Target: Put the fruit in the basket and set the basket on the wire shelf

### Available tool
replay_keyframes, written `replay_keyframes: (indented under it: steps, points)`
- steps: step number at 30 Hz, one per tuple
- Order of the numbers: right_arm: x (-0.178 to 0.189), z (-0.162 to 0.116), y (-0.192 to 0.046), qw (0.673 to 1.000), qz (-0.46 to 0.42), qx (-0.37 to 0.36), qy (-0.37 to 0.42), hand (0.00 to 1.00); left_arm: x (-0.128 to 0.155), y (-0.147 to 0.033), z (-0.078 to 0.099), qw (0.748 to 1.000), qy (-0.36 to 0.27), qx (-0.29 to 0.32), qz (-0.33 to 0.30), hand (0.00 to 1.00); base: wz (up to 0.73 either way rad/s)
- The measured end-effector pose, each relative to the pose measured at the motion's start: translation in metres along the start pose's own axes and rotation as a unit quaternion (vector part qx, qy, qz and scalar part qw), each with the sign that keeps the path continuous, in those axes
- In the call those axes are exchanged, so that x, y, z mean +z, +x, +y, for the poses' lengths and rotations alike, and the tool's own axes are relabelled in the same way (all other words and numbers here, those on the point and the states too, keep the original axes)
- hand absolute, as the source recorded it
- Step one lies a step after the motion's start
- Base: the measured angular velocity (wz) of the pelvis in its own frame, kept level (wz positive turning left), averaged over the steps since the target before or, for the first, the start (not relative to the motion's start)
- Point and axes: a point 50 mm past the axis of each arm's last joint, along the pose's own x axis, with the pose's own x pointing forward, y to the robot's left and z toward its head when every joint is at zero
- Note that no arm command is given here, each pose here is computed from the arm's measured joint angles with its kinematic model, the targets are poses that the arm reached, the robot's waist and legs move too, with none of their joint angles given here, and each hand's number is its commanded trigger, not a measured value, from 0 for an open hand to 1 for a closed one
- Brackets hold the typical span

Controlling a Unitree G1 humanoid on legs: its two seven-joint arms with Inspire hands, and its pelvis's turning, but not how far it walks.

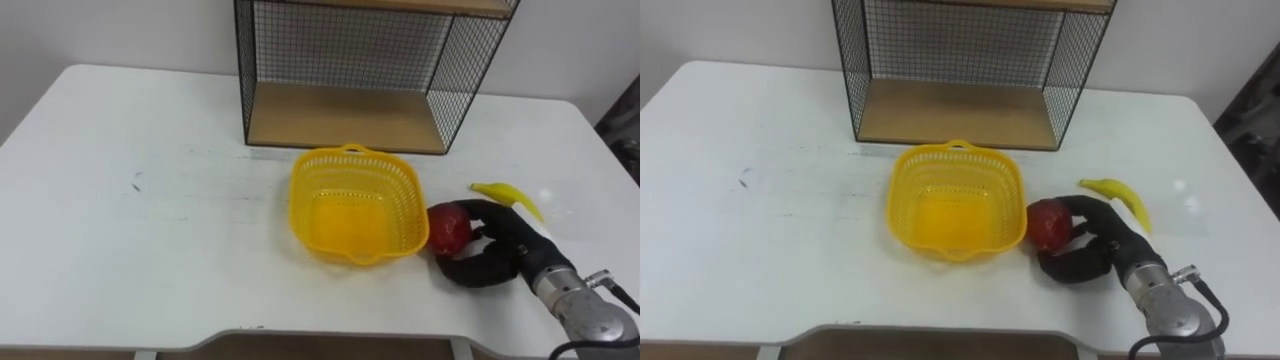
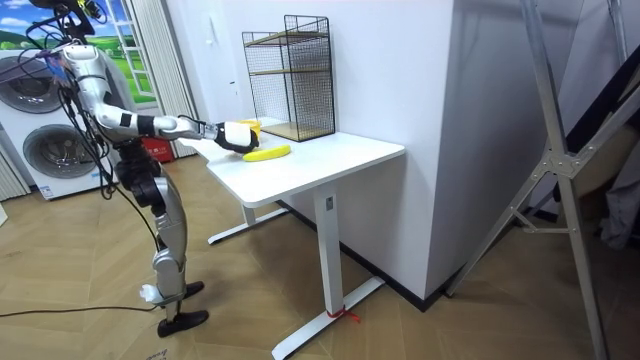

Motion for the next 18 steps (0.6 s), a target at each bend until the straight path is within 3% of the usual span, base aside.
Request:
replay_keyframes:
  steps: [18]
  points:
    - [-0.01,-0.006,-0.003,0.997,0.007,-0.02,0.069,1.0,-0.004,-0.001,-0.002,1.0,-0.007,-0.001,0.006,0.0,0.0]
